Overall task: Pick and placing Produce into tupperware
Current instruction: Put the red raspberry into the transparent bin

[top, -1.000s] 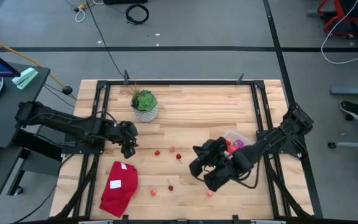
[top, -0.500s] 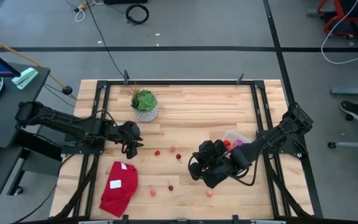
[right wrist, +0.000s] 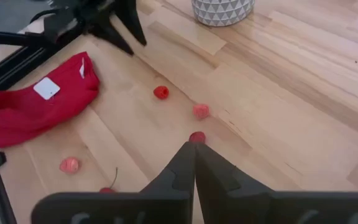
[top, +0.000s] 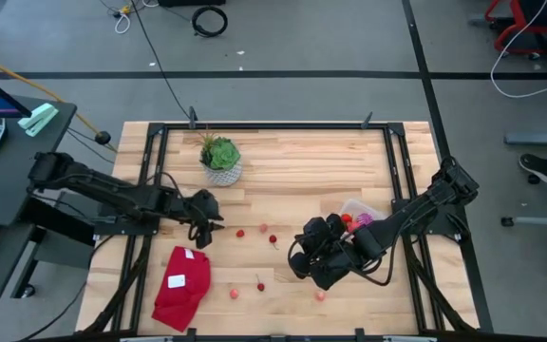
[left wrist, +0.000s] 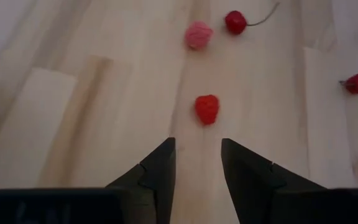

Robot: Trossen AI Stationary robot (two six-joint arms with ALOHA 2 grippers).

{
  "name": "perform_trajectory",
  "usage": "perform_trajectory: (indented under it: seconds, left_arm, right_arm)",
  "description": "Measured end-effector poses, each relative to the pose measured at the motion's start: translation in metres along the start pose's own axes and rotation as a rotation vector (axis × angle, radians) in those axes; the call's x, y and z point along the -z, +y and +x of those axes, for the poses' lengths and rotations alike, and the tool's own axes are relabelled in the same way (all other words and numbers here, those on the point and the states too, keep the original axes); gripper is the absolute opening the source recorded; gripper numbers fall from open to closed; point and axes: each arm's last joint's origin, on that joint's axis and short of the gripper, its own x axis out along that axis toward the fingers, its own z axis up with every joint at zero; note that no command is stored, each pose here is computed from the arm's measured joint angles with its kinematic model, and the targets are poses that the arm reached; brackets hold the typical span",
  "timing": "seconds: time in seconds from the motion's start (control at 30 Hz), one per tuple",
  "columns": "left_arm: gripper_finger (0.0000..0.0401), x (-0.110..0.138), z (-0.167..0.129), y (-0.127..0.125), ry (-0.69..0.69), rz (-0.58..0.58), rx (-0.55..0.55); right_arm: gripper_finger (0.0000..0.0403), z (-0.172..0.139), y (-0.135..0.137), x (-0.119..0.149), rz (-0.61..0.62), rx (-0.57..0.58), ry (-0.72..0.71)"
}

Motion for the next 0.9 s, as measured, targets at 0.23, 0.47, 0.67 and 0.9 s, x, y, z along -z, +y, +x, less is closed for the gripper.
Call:
perform_trajectory:
  seconds: [0.23, 0.47, 0.67, 0.9]
  left_arm:
    - [0.0156, -0.008, 0.028, -0.013, -0.107, 0.114, 0.025]
    - [0.0177, 0.004, 0.053, -0.008, -0.025, 0.091, -0.061]
    - [0.0181, 0.007, 0.068, -0.011, -0.046, 0.090, -0.047]
    - [0.0179, 0.006, 0.069, -0.013, -0.057, 0.076, -0.036]
  right_arm:
    - [0.0018, 0.000, 0.000, 0.000, 0.000, 0.001, 0.000]
    - [0.0018, 0.000, 0.000, 0.000, -0.011, -0.001, 0.000]
    - [0.0018, 0.000, 0.000, 0.000, -0.018, -0.001, 0.000]
    - [0.0018, 0.000, 0.000, 0.000, -0.018, -0.001, 0.000]
